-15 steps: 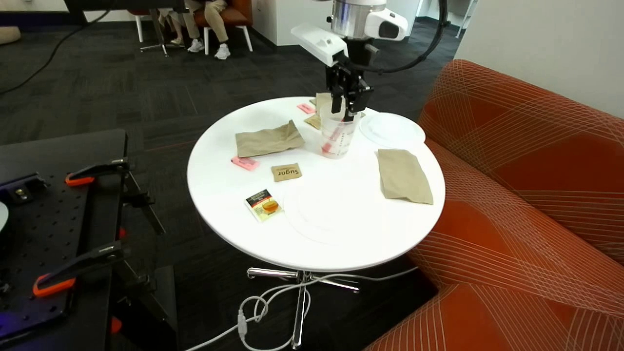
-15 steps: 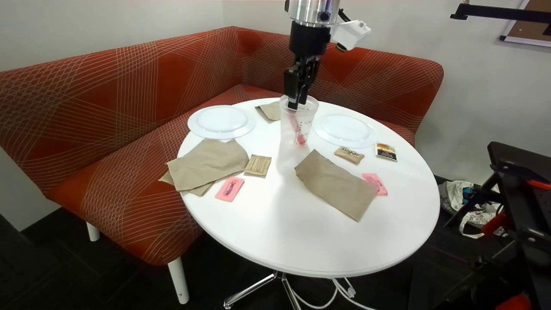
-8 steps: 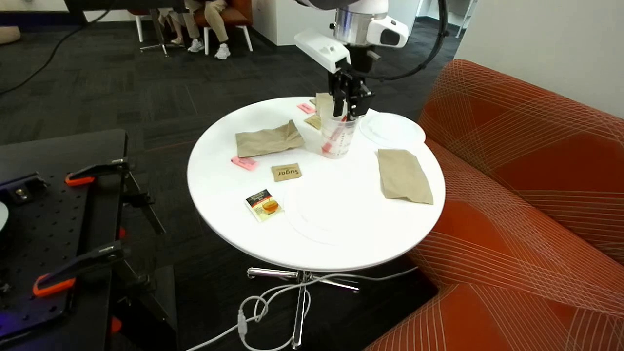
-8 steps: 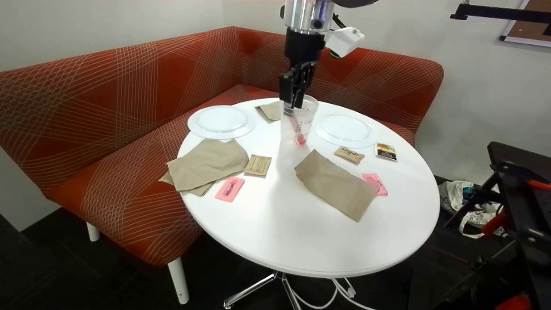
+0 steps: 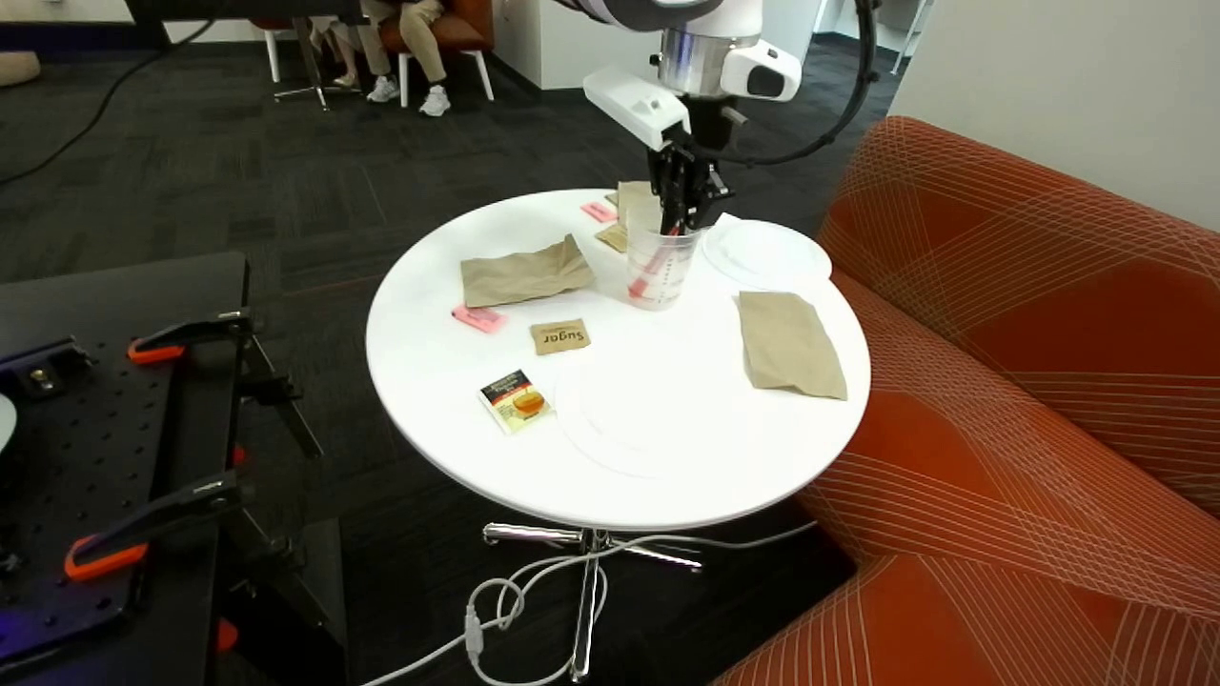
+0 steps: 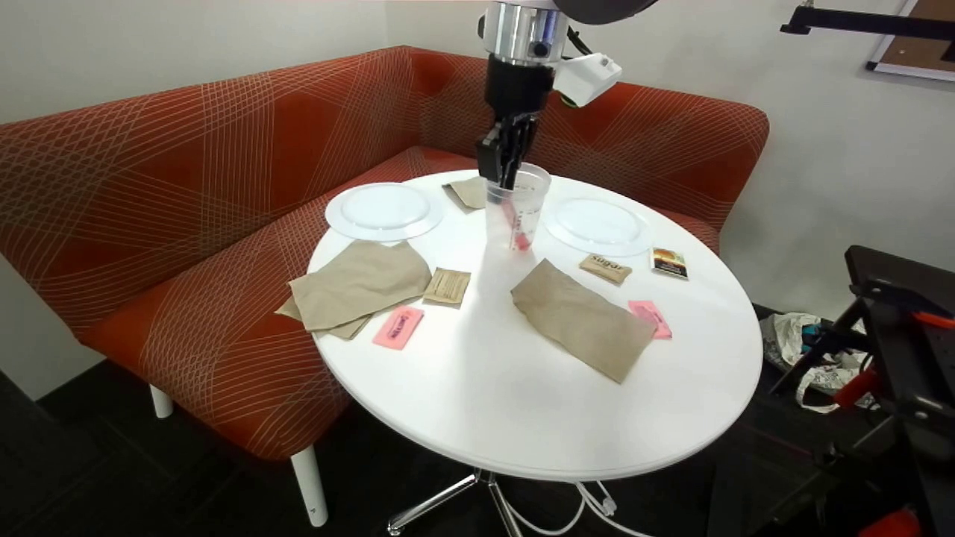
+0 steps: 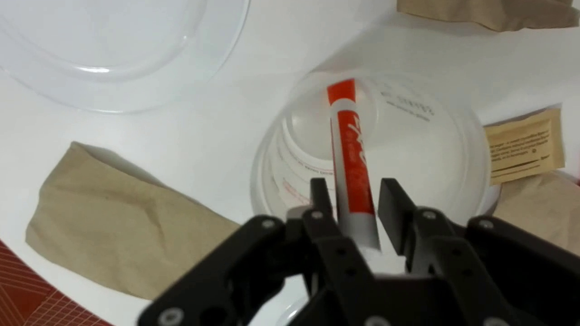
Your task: Remove the red marker from the clear cup
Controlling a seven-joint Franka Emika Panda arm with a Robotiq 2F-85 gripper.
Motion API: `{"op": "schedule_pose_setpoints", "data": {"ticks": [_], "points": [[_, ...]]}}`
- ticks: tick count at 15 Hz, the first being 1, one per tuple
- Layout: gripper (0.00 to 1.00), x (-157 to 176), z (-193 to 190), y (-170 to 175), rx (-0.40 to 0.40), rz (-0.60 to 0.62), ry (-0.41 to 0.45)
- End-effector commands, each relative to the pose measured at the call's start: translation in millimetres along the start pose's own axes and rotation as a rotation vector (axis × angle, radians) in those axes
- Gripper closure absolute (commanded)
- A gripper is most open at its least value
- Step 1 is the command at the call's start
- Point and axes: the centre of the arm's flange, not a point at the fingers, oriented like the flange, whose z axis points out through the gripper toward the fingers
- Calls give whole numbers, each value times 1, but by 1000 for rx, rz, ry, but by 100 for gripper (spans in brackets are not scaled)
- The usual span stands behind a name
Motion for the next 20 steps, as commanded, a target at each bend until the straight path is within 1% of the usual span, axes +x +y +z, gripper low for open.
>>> {"op": "schedule_pose_setpoints", "data": {"ticks": [1, 2, 3, 4, 7, 13, 17, 20], "points": [[95, 7, 1, -2, -3, 27, 13], [100, 6, 1, -2, -4, 29, 14], [95, 5, 0, -3, -6, 32, 14], [95, 2, -2, -5, -10, 37, 15], [95, -6, -9, -8, -19, 44, 37], [95, -23, -29, -12, -41, 76, 115], [95, -41, -52, -9, -62, 100, 169], [95, -57, -74, -8, -62, 76, 213]]}}
